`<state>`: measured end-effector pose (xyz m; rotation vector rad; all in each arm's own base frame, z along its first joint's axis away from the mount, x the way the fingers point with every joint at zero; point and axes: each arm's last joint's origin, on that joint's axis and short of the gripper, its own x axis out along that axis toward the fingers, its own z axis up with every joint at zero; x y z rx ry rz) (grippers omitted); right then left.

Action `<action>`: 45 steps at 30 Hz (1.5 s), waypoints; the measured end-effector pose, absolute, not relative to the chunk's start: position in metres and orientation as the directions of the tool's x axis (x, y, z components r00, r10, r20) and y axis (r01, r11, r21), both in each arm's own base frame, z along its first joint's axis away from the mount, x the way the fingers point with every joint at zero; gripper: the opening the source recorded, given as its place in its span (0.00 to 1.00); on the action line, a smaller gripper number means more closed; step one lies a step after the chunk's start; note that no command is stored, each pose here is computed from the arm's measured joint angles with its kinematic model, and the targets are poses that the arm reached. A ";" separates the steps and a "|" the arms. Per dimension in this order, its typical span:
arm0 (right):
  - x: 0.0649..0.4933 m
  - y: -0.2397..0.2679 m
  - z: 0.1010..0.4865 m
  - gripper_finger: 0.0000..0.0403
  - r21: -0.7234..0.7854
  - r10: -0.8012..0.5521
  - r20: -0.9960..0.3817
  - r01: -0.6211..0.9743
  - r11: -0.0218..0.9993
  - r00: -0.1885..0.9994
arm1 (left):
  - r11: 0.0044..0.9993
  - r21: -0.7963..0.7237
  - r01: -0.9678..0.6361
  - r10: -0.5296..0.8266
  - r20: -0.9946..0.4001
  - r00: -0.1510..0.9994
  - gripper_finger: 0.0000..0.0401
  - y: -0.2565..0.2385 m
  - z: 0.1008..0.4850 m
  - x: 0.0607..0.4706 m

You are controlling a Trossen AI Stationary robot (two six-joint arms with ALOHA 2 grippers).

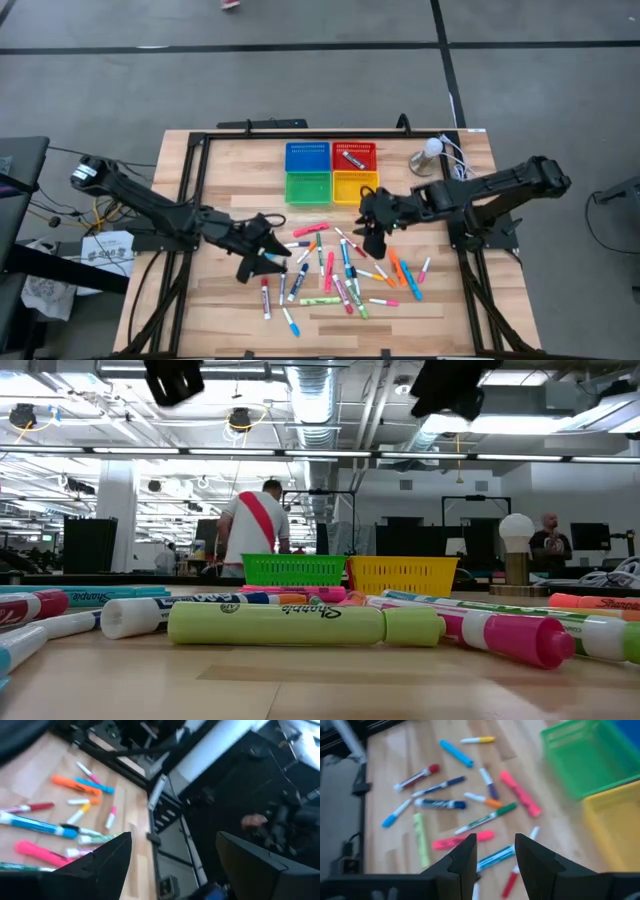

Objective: Pick & Place Markers
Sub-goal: Put the blue thick dry erase marker into the red bin

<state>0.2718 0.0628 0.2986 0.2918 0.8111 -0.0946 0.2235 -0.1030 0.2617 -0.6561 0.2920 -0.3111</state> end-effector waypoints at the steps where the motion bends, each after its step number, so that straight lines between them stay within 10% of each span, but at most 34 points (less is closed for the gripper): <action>1: 0.270 0.068 0.298 0.30 0.230 0.035 -0.729 0.197 0.953 0.684 | 0.752 -0.633 0.186 -0.377 -0.182 0.908 0.72 -0.107 0.264 0.223; 14: 0.247 0.123 0.301 0.30 0.116 -0.182 -0.630 0.324 0.939 0.755 | 0.816 -0.573 0.077 -0.374 -0.421 0.826 0.72 -0.140 0.279 0.261; 45: 0.226 0.134 0.292 0.30 -0.021 -0.186 -0.718 0.246 0.969 0.670 | 0.784 -0.579 -0.225 -0.177 -0.556 0.812 0.72 -0.154 0.208 0.300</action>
